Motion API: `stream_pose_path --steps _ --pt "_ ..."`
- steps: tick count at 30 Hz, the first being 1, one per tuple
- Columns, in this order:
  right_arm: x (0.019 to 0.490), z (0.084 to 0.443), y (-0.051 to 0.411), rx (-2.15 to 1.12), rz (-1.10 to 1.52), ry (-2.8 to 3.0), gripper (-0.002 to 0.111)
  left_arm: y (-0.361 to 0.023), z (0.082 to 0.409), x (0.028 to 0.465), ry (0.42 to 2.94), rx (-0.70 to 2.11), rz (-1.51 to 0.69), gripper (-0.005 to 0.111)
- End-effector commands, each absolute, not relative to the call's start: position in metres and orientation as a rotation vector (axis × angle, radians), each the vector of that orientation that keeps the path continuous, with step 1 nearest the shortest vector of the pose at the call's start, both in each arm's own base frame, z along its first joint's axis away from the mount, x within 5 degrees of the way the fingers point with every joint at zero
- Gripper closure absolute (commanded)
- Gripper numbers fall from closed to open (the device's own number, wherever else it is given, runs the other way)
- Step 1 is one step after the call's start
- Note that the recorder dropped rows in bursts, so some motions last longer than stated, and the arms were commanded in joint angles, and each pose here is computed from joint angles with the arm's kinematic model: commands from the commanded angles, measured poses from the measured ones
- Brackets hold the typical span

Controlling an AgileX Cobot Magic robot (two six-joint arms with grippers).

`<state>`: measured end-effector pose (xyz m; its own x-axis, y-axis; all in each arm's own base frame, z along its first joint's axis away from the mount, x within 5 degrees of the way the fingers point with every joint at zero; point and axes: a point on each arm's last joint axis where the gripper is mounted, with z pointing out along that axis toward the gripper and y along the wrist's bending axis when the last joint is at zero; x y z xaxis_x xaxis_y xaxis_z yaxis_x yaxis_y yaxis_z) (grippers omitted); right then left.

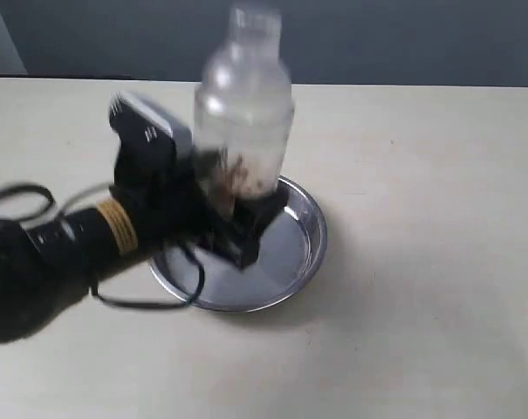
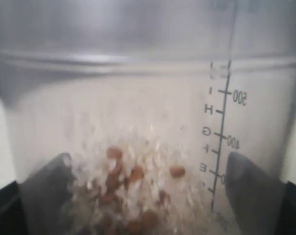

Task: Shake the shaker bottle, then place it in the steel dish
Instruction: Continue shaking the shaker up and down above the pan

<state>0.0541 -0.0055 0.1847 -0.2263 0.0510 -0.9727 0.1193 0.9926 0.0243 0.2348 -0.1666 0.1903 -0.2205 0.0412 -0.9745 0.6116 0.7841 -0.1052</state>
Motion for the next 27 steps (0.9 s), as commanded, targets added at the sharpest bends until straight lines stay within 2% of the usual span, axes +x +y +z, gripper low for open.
stream_pose_path --steps 1,3,6,10,12,13,14,15,16,17,19,22,23,25,27 --pt "0.054 0.186 -0.006 0.126 -0.068 1.783 0.109 -0.160 0.183 0.221 1.596 0.453 -0.651 0.106" --pt "0.054 0.186 -0.006 0.126 -0.068 1.783 0.109 -0.162 0.207 0.228 1.604 0.516 -0.554 0.106" --pt "0.054 0.186 -0.006 0.126 -0.068 1.783 0.109 -0.163 0.208 0.230 1.670 0.587 -0.495 0.106" --pt "0.054 0.186 -0.006 0.126 -0.068 1.783 0.109 -0.161 0.218 0.233 1.541 0.507 -0.489 0.106" --pt "0.054 0.186 -0.006 0.126 -0.068 1.783 0.109 -0.160 0.247 0.232 1.320 0.457 -0.491 0.106" --pt "0.054 0.186 -0.006 0.126 -0.068 1.783 0.109 -0.160 0.262 0.234 1.351 0.456 -0.492 0.106" --pt "0.054 0.186 -0.006 0.126 -0.068 1.783 0.109 -0.162 0.260 0.236 1.465 0.493 -0.474 0.106" --pt "0.054 0.186 -0.006 0.126 -0.068 1.783 0.109 -0.166 0.225 0.238 1.710 0.548 -0.470 0.106" --pt "0.054 0.186 -0.006 0.126 -0.068 1.783 0.109 -0.167 0.199 0.239 1.791 0.541 -0.479 0.106" --pt "0.054 0.186 -0.006 0.126 -0.068 1.783 0.109 -0.166 0.178 0.236 1.814 0.484 -0.540 0.106" --pt "0.054 0.186 -0.006 0.126 -0.068 1.783 0.109 -0.165 0.170 0.228 1.702 0.437 -0.632 0.106" --pt "0.054 0.186 -0.006 0.126 -0.068 1.783 0.109 -0.159 0.209 0.228 1.450 0.355 -0.640 0.106" --pt "0.054 0.186 -0.006 0.126 -0.068 1.783 0.109 -0.160 0.234 0.230 1.399 0.383 -0.593 0.106" --pt "0.054 0.186 -0.006 0.126 -0.068 1.783 0.109 -0.162 0.263 0.232 1.433 0.487 -0.496 0.106" --pt "0.054 0.186 -0.006 0.126 -0.068 1.783 0.109 -0.167 0.253 0.237 1.620 0.599 -0.425 0.106"
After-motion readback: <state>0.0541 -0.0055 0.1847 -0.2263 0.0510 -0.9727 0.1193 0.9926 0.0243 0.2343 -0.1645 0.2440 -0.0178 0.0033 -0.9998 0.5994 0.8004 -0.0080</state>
